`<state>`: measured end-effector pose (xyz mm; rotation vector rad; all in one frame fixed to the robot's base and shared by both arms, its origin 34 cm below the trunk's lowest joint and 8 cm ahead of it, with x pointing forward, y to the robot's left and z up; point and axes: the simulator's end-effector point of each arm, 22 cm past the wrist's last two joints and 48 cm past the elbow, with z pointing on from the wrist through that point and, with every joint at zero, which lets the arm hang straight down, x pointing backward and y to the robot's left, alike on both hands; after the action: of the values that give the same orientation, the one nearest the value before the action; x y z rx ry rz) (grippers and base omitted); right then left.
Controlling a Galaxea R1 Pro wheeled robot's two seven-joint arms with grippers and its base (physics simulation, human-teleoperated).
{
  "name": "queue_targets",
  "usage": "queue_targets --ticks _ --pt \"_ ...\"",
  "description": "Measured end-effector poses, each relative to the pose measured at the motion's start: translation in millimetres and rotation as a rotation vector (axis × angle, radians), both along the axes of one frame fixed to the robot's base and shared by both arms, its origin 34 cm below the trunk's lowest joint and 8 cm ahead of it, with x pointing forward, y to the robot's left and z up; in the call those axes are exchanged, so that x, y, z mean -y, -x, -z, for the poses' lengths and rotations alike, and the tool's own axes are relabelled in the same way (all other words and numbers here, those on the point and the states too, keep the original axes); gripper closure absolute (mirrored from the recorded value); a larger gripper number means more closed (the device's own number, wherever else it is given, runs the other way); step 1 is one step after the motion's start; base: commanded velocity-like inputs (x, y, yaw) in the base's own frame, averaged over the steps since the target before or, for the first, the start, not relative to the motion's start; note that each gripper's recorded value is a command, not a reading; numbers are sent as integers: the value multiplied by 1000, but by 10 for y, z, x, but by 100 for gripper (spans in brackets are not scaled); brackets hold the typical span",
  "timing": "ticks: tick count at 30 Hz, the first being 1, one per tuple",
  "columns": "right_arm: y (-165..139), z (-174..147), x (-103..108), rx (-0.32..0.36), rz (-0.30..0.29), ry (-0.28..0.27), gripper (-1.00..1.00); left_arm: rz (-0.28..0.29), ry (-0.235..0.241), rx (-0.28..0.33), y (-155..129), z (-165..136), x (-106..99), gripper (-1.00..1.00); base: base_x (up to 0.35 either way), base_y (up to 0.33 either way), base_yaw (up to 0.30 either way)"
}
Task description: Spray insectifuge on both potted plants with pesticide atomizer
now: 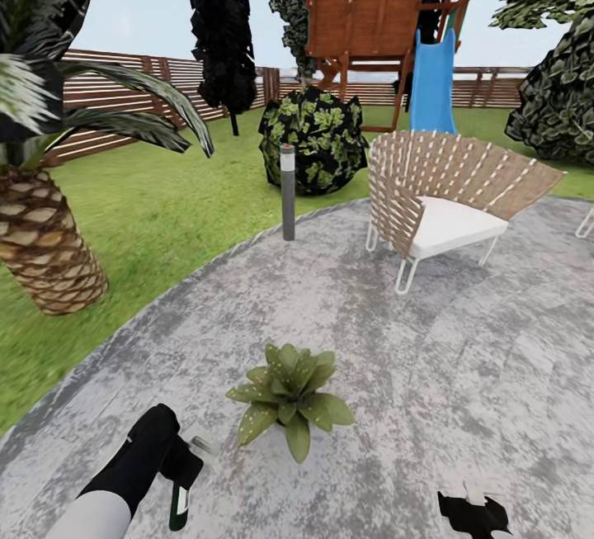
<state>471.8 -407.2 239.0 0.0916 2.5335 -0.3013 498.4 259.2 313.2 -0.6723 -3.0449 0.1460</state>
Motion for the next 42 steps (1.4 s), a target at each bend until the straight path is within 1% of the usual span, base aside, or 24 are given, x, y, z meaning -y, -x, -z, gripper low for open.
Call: queue_targets --ticks 3,13,24,34,38,42 --pt "0 1 -1 0 0 0 -100 -1 -3 3 -7 0 -9 100 33 -302 228" --pt "1 3 0 0 0 0 -100 2 -3 2 -1 5 0 100 -51 -310 27" --pt "0 2 -1 0 0 0 -100 -2 -2 1 1 4 -2 100 -12 -310 242" --pt "0 1 -4 0 -2 -1 -100 -1 -4 2 -1 1 -10 100 118 -309 23" --pt "-1 2 -15 0 -2 -2 -100 0 -6 1 1 1 -12 100 215 -230 219" --pt "0 5 -17 -1 -2 -2 -100 5 -13 -6 27 23 -14 100 86 -56 272"
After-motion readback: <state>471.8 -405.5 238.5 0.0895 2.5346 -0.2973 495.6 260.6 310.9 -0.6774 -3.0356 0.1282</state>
